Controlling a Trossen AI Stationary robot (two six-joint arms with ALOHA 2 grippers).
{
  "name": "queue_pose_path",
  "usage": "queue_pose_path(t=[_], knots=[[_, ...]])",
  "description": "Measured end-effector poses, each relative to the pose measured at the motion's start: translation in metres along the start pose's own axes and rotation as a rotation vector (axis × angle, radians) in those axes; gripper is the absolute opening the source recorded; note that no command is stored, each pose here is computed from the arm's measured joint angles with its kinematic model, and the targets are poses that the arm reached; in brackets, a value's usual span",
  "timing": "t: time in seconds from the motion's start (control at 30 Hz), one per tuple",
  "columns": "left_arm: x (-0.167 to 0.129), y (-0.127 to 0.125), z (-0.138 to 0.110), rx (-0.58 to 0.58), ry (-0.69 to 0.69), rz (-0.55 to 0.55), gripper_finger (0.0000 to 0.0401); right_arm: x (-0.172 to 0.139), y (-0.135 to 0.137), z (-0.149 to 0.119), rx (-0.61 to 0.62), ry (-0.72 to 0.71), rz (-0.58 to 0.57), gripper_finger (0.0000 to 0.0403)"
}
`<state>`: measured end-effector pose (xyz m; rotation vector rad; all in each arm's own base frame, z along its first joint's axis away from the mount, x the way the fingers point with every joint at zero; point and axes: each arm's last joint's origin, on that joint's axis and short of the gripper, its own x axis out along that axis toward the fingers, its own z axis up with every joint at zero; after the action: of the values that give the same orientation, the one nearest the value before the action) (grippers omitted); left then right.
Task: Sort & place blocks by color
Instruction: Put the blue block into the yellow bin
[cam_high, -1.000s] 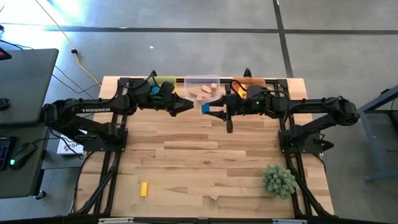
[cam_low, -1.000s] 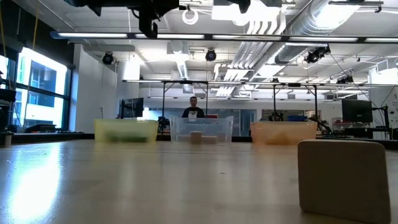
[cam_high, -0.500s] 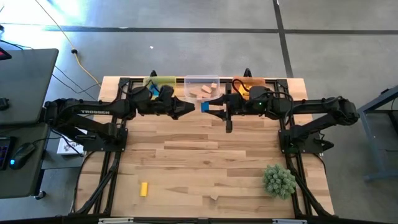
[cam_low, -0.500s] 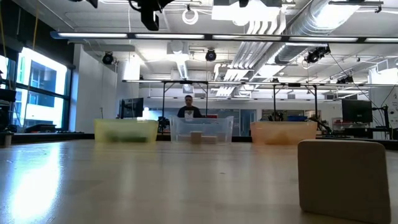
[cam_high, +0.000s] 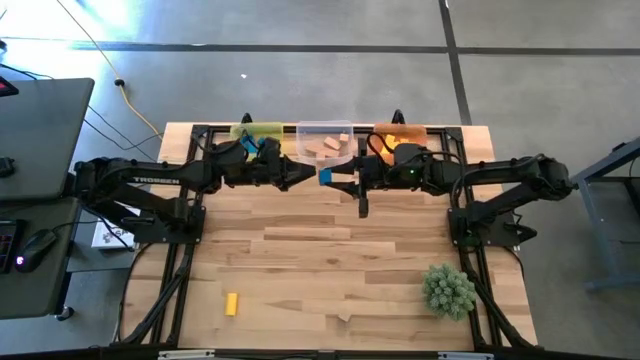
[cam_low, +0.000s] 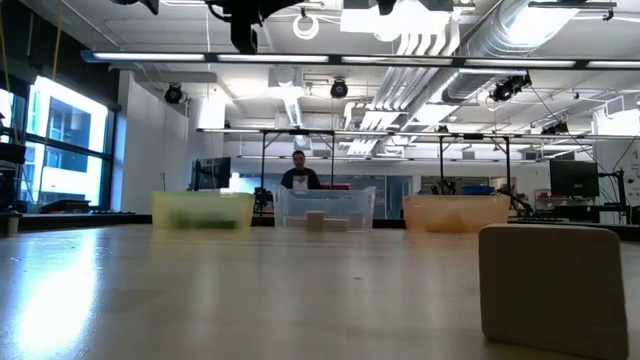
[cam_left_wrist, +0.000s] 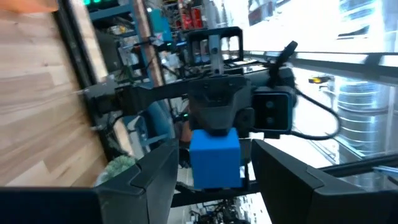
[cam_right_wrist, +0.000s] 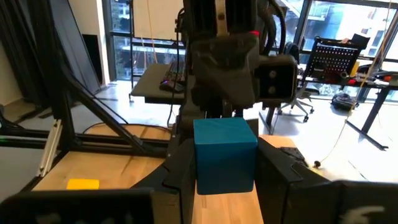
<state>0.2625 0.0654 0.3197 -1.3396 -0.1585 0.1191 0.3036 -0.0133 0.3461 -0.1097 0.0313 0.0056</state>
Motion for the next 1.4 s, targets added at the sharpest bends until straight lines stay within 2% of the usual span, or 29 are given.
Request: queue_pose_path(t=[0.3, 0.9, 1.3, 1.4], knots=[[0.013, 0.008, -0.001, -0.029, 0.01, -0.038, 0.0191, 0.005, 0.0, -0.005, 0.0, 0.013, -0.019, 0.0099], [0.019, 0.016, -0.003, -0.009, 0.023, -0.015, 0.0187, 0.005, -0.003, -0.006, 0.005, 0.029, -0.08, 0.0099], [0.026, 0.021, -0.002, -0.006, 0.009, -0.04, 0.0122, 0.004, -0.004, -0.009, -0.001, 0.064, -0.11, 0.0099], [0.026, 0.021, -0.002, 0.027, 0.009, -0.039, 0.0108, 0.004, -0.004, -0.009, -0.01, 0.068, -0.11, 0.0099]])
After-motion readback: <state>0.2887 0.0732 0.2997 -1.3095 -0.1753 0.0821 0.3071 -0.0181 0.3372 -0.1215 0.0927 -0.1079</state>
